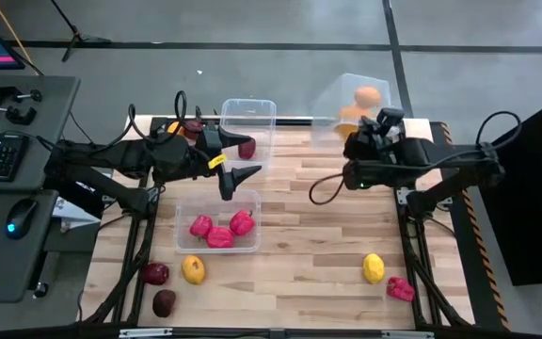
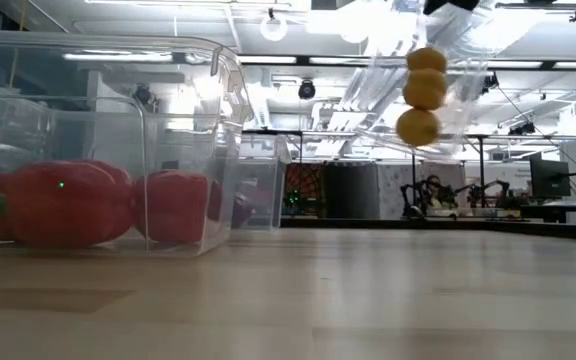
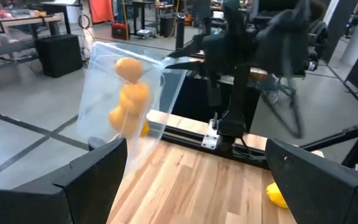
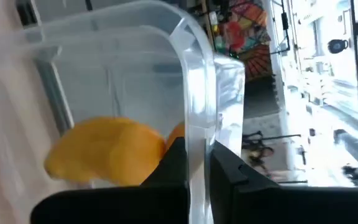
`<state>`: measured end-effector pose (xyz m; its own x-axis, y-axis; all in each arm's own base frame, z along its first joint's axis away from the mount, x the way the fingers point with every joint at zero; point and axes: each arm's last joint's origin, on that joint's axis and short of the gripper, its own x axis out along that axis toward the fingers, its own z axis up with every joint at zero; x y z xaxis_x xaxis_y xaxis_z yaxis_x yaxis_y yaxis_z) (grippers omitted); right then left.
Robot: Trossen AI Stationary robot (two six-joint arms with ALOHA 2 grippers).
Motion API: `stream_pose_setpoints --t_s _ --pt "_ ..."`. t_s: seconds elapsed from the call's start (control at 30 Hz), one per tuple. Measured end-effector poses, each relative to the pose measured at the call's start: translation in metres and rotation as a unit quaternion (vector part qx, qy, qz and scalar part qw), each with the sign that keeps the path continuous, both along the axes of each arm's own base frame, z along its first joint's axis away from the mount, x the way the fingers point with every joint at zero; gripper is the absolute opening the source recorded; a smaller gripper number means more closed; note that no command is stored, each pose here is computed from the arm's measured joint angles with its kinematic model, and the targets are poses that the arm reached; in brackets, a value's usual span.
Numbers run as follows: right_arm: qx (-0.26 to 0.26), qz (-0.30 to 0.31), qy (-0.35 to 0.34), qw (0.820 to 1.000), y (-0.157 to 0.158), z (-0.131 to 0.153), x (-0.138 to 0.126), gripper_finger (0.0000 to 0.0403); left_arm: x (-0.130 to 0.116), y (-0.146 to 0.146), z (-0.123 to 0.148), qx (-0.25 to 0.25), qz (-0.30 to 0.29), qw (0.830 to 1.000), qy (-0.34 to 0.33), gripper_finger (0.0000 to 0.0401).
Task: Sort produce into baskets
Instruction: Remove the yellow bell pepper from the middle right transparent bin
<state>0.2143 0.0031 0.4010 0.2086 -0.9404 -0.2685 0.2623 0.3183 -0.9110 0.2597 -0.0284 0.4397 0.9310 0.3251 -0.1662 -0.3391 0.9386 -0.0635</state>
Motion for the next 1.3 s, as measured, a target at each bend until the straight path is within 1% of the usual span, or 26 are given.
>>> stream_pose_setpoints --t_s 0.07,0.2,0.3,0.37,0.53,0.63,0.73,0.83,0.9,1.0,1.03,1.1,1.17,1.3 --pt "0.021 -0.003 -0.021 1.0 0.001 -0.001 0.0 0.0004 0.0 0.0 0.0 0.0 0.0 1.0 0.0 0.0372" --pt "0.088 -0.012 -0.043 0.995 0.001 -0.007 -0.002 0.0004 0.0 0.0 0.0 -0.003 0.001 1.0 -0.001 0.0372" --pt "0.099 -0.021 -0.059 0.993 0.002 -0.013 -0.001 0.0004 0.0 0.0 0.0 -0.004 0.001 1.0 -0.002 0.0372" --pt "0.125 -0.025 -0.062 0.99 0.002 -0.018 0.0 0.0004 0.0 0.0 0.0 -0.004 0.001 1.0 -0.002 0.0372" --pt "0.207 -0.051 -0.081 0.974 0.005 -0.033 0.001 0.0004 0.0 -0.001 0.0 -0.009 -0.003 1.0 -0.003 0.0372" --pt "0.249 -0.082 -0.12 0.957 0.004 -0.037 0.001 0.0004 0.0 -0.001 0.0 -0.013 -0.003 1.0 -0.004 0.0372" --pt "0.312 -0.118 -0.152 0.93 -0.004 -0.035 0.002 0.0004 0.0 -0.001 0.0 -0.013 -0.003 1.0 -0.004 0.0372" --pt "0.39 -0.146 -0.174 0.892 -0.013 -0.027 -0.005 0.0004 -0.003 -0.001 0.0 -0.002 -0.006 1.0 0.006 0.0372" --pt "0.451 -0.16 -0.187 0.858 -0.021 -0.022 -0.012 0.0004 -0.01 0.0 0.001 0.003 -0.015 1.0 0.018 0.0372" --pt "0.55 -0.165 -0.205 0.793 -0.033 -0.015 -0.023 0.0004 -0.03 0.001 0.003 -0.007 -0.043 0.998 0.043 0.0372" --pt "0.574 -0.162 -0.213 0.774 -0.038 -0.012 -0.028 0.0004 -0.038 0.001 0.004 -0.016 -0.051 0.997 0.05 0.0372" --pt "0.601 -0.164 -0.233 0.747 -0.046 -0.007 -0.037 0.0004 -0.056 0.0 0.006 -0.035 -0.059 0.996 0.058 0.0372" --pt "0.609 -0.171 -0.249 0.733 -0.056 -0.005 -0.043 0.0004 -0.07 -0.002 0.009 -0.049 -0.064 0.995 0.054 0.0372" --pt "0.62 -0.179 -0.26 0.718 -0.072 -0.005 -0.048 0.0004 -0.089 -0.008 0.016 -0.062 -0.083 0.994 0.034 0.0372"
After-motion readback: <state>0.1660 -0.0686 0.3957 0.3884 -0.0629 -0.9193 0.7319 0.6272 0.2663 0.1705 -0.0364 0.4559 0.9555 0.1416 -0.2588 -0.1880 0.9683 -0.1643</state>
